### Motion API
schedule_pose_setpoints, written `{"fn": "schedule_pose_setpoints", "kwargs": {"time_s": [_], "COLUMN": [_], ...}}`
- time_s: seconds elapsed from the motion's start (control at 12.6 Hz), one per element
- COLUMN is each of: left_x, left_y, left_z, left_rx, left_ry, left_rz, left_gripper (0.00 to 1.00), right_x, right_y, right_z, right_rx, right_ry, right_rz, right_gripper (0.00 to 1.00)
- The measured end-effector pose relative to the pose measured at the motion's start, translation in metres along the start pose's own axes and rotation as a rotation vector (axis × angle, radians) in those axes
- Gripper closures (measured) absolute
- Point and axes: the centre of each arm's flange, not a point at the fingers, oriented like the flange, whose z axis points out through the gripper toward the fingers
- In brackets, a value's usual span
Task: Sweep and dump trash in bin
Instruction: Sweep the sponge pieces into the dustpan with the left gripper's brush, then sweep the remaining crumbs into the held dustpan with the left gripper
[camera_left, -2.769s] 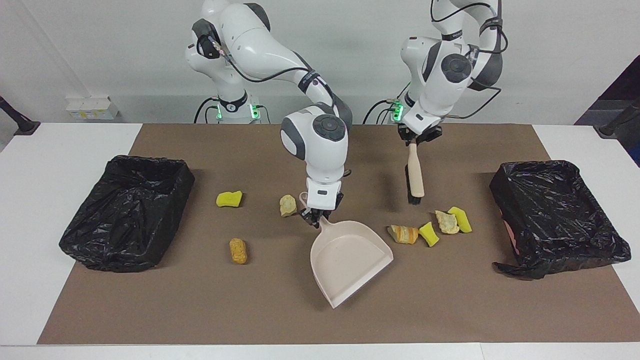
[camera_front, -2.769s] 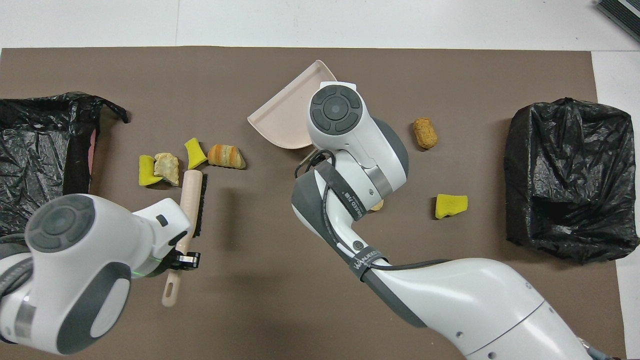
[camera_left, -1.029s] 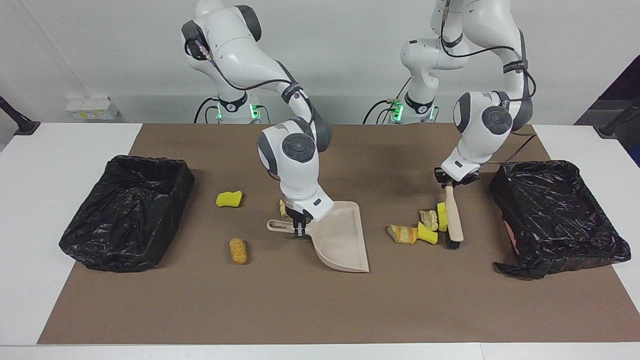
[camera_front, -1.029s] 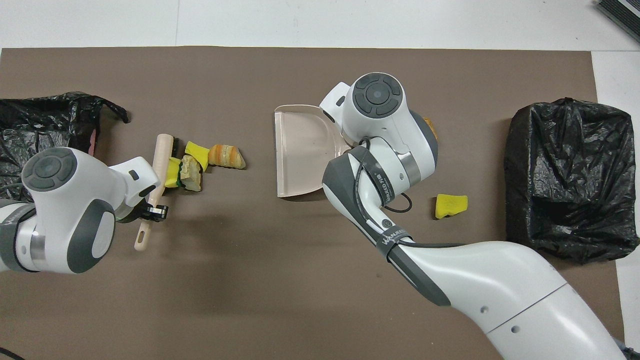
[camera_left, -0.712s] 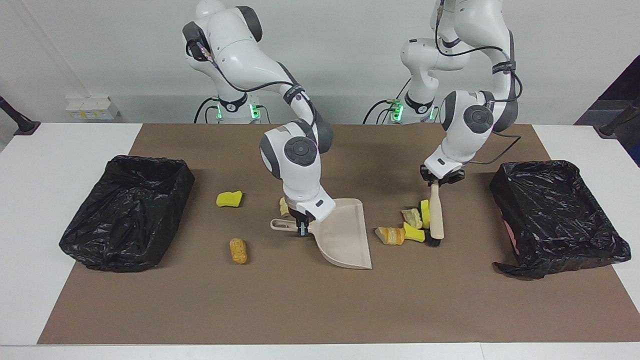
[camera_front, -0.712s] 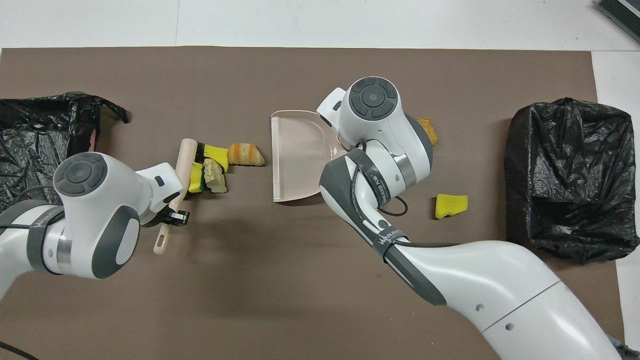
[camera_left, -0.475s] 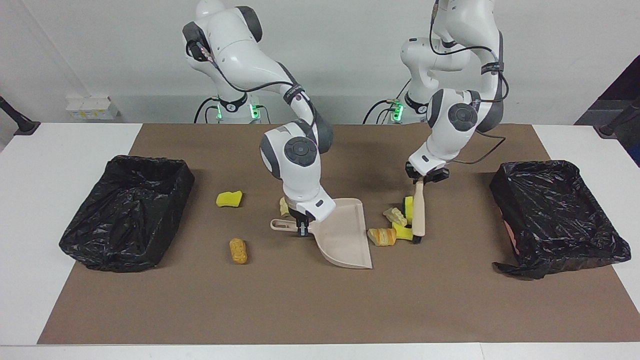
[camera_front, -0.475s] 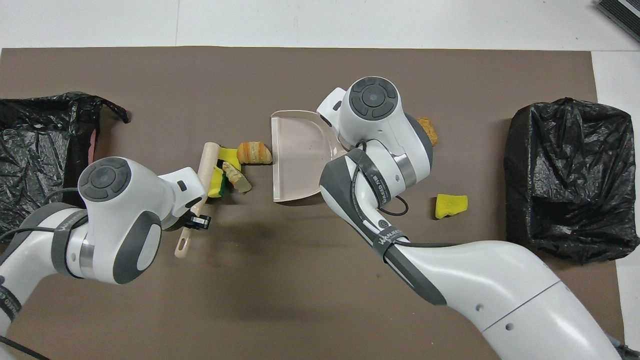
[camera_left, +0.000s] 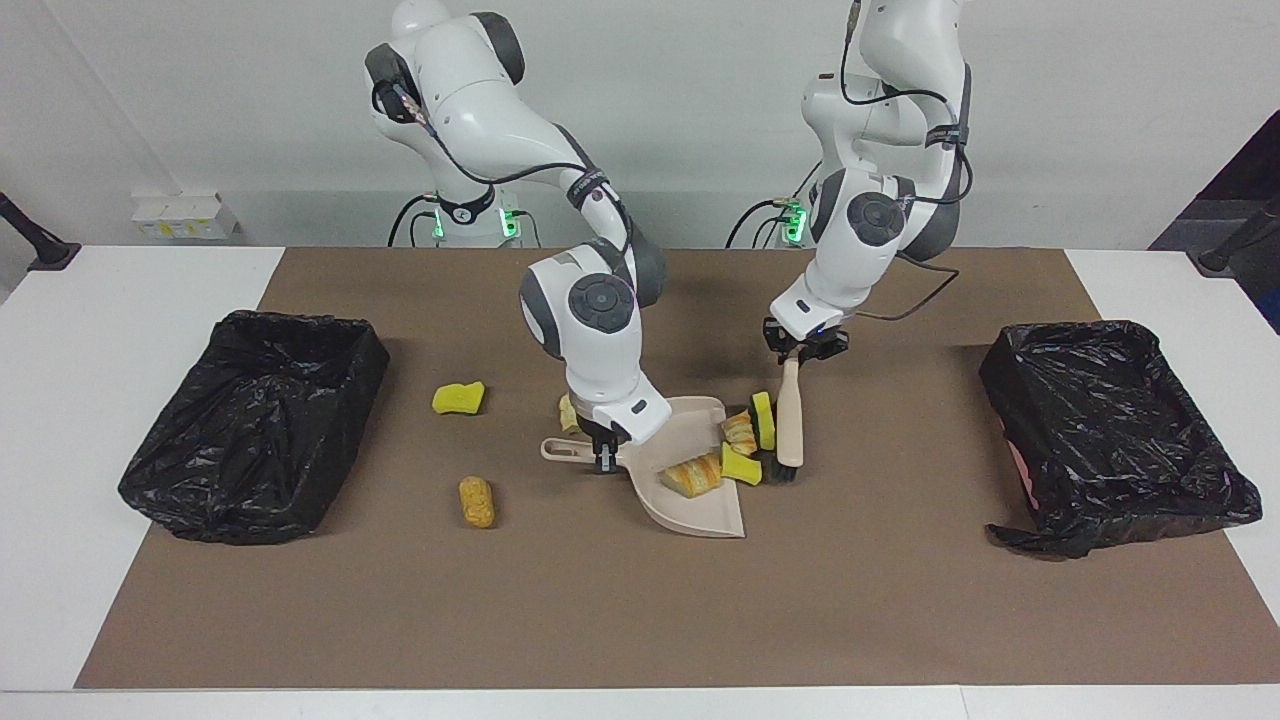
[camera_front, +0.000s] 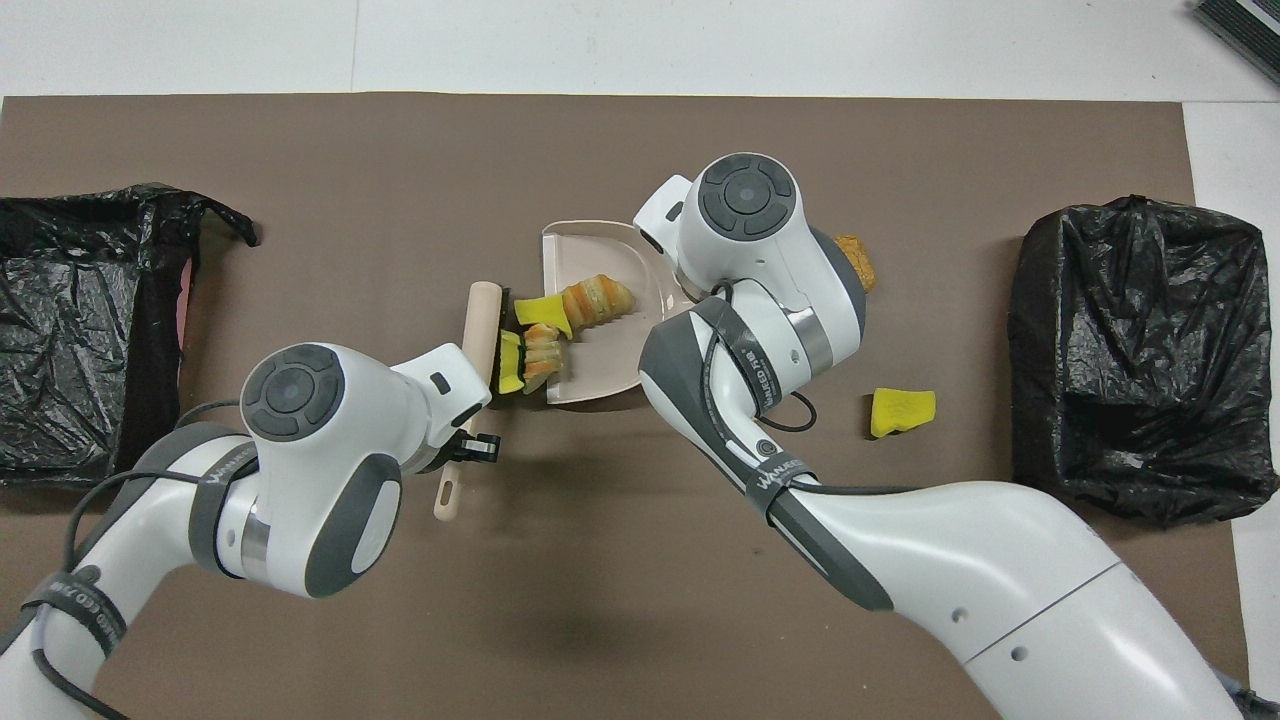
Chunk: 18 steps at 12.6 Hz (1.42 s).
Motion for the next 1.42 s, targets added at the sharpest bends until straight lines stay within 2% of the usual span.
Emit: {"fn": "schedule_pose_setpoints", "kwargs": {"time_s": [0.32,0.55,0.87,1.19,1.42], "left_x": [0.000,0.013,0.027,0.034,0.033], "left_y": [0.059,0.064,0.041,-0.009,-0.038], "left_z": [-0.015,-0.029,-0.040,-0.048,-0.050], "left_rx": [-0.065,-0.086,-0.099,-0.087,-0.079], "left_ry": [0.046,0.074,0.086,0.033,-0.006], "left_rz": [0.002,-0.059,-0.231,-0.325,-0.325], "left_gripper": [0.73,0.73,0.73,0.73,0.73], "right_x": [0.000,0.000,0.000,0.000,0.001], "right_y": [0.000,0.000,0.000,0.000,0.001], "right_z": [0.000,0.000,0.000,0.000,0.000], "right_rx": [0.000,0.000,0.000,-0.002,-0.007], "right_ry": [0.000,0.000,0.000,0.002,0.006], "right_rz": [0.000,0.000,0.000,0.000,0.000], "right_gripper": [0.69,0.69,0.69,0.69,0.69]}}
